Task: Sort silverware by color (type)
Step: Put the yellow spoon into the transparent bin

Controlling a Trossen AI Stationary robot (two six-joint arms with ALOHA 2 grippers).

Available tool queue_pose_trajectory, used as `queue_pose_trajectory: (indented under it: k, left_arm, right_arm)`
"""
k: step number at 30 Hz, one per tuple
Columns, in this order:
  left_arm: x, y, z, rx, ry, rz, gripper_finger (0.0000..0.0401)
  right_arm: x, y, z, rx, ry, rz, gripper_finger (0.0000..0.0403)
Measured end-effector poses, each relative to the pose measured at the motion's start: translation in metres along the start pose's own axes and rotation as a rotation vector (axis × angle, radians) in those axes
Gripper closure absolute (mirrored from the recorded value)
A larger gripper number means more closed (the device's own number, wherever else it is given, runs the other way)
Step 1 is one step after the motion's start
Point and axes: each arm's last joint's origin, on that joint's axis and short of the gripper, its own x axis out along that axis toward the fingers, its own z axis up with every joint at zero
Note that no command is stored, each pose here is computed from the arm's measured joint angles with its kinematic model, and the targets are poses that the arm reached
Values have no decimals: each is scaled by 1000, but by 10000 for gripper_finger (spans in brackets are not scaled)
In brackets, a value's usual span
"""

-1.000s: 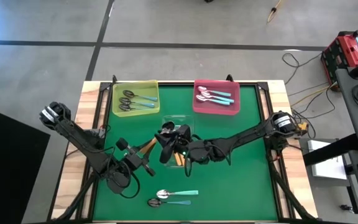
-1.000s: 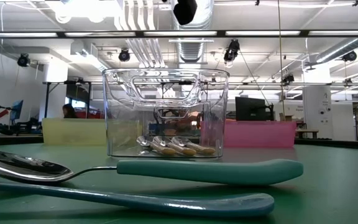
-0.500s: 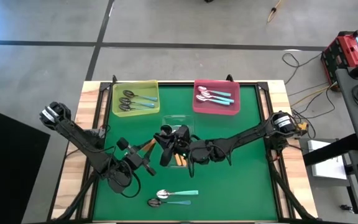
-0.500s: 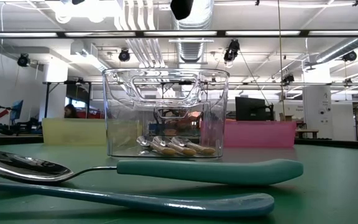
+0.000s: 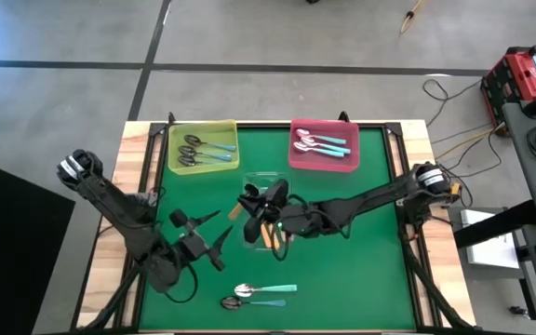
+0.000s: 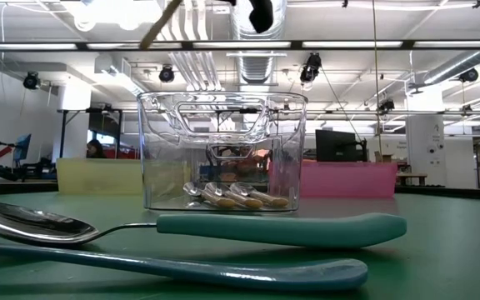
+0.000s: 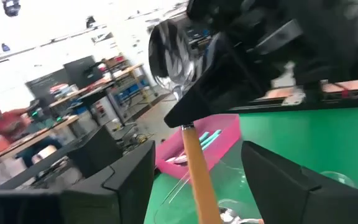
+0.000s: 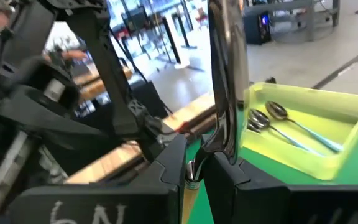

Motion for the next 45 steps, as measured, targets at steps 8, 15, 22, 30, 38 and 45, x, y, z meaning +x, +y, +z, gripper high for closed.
queue_pose_trajectory:
  k: [8,15,22,30,38,45]
  left_arm:
    - [-22,24,28,223,-210,-606,223]
    - [-20,60,20,257,-310,-838,314]
    - [-16,91,-24,61,-408,-779,396]
    - [-11,134,-45,-72,-503,-668,400]
    - [-5,154,-54,-48,-521,-546,401]
    - [-1,157,-60,-20,-434,-418,401]
  right_arm:
    - [1,-42,28,-15,232,-1,371]
    - [17,-75,36,49,446,134,371]
    - [28,-97,46,77,463,132,370]
    - [31,-107,49,94,471,103,370]
    - [47,-113,26,166,531,44,369]
    - [62,-123,7,169,589,37,369]
